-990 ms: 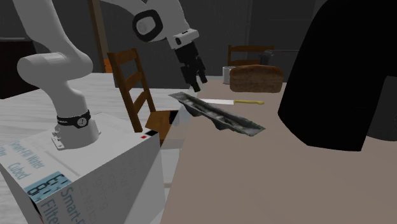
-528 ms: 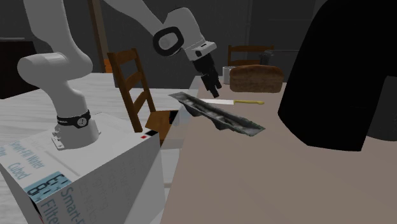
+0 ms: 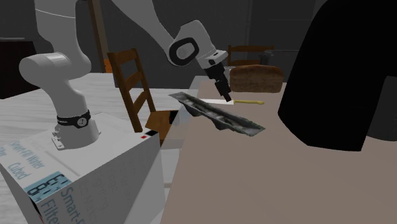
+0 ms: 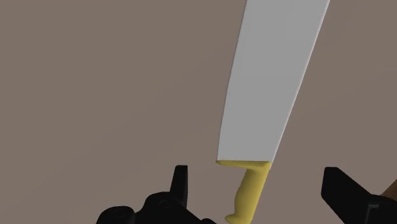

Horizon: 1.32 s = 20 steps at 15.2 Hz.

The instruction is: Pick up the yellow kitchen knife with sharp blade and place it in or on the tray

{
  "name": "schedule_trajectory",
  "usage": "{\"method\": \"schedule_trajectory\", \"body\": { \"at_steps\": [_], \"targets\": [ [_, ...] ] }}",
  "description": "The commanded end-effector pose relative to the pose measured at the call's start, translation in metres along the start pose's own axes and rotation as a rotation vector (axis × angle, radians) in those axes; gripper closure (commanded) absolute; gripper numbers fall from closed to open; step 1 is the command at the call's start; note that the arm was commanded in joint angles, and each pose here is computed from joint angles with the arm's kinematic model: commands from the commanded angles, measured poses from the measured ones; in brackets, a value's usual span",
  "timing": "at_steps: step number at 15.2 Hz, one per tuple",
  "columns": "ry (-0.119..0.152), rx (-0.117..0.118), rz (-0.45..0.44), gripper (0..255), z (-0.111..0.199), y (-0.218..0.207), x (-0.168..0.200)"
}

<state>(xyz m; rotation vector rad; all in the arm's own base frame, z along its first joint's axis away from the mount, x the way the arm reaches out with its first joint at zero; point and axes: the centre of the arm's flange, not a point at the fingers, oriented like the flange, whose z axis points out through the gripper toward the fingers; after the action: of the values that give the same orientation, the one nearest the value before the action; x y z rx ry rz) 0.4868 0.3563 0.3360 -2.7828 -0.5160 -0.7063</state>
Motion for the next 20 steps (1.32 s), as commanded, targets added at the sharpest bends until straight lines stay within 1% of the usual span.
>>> {"method": "schedule_trajectory", "body": {
  "at_steps": [1,4,11,12,20],
  "targets": [
    [0.001,0.0,-0.001,0,0.012,0.0,0.0],
    [0.001,0.0,-0.001,0,0.026,0.0,0.0],
    [0.001,0.0,-0.001,0,0.026,0.0,0.0],
    [0.001,0.0,-0.001,255,0.026,0.0,0.0],
    [0.001,0.0,-0.001,255,0.025,0.002,-0.001]
  ]
}}
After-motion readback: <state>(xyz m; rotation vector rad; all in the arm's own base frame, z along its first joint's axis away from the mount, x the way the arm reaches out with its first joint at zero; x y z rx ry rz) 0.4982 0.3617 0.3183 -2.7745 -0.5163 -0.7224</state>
